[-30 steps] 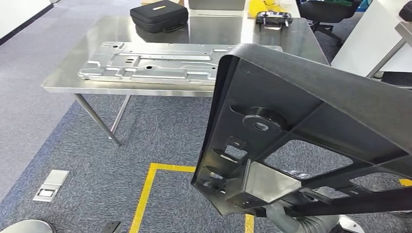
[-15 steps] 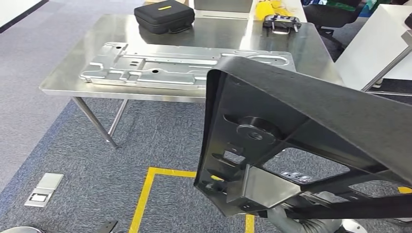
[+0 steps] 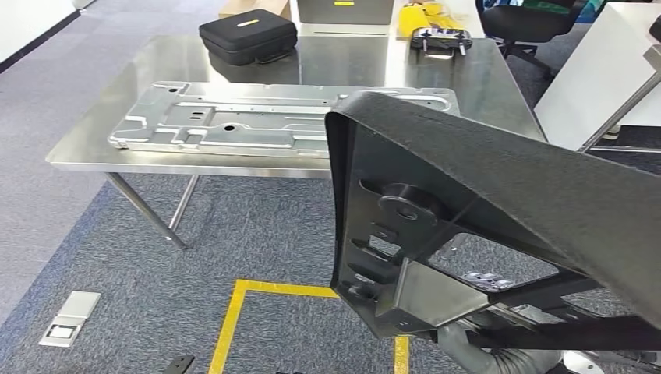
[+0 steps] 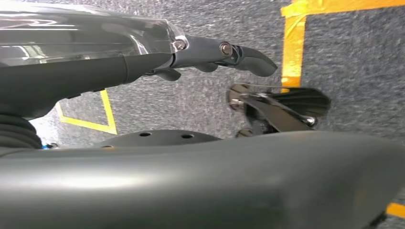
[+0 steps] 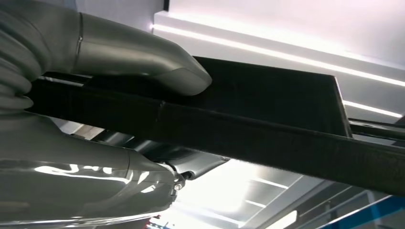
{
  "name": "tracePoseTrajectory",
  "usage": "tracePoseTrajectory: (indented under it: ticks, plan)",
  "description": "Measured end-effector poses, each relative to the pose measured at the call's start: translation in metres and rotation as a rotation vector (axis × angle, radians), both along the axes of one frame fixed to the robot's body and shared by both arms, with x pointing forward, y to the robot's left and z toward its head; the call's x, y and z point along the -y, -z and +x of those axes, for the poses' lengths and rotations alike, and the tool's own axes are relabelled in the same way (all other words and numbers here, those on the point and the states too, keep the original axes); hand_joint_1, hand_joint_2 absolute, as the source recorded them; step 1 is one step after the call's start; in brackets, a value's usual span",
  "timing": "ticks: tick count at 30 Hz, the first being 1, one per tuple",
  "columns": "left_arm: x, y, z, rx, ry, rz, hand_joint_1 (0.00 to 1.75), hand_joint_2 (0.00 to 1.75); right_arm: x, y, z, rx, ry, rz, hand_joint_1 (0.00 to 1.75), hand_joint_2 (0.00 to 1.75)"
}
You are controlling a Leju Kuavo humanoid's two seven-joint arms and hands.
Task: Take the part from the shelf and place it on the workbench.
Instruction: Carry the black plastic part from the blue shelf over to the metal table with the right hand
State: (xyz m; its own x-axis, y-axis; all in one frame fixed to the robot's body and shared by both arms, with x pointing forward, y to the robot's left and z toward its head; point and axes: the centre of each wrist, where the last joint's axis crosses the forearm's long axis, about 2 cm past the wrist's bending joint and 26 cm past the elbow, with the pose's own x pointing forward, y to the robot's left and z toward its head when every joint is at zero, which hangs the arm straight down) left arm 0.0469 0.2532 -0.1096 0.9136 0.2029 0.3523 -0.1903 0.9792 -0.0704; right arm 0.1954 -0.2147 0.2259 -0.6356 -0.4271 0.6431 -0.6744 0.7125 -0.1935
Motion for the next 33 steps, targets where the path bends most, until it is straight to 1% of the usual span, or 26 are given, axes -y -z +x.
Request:
tracePoseTrajectory:
  ticks: [6, 14, 25, 33]
  plan:
    - [0.0, 0.0, -0.001, -0.005, -0.027, -0.011, 0.0, 1.75, 0.009, -0.005, -0.006, 0.035, 0.059, -0.024, 1.75, 1.75]
    - [0.003, 0.0, -0.001, -0.007, -0.032, -0.018, 0.0, 1.75, 0.022, -0.01, -0.013, 0.065, 0.094, -0.067, 1.75, 1.75]
    - [0.008, -0.001, 0.004, 0.004, -0.032, -0.026, 0.0, 1.75, 0.034, -0.009, -0.02, 0.055, 0.073, -0.045, 1.75, 1.75]
    - [0.008, -0.001, -0.001, -0.011, -0.036, -0.019, 0.0, 1.75, 0.049, -0.003, -0.025, 0.027, 0.048, -0.051, 1.75, 1.75]
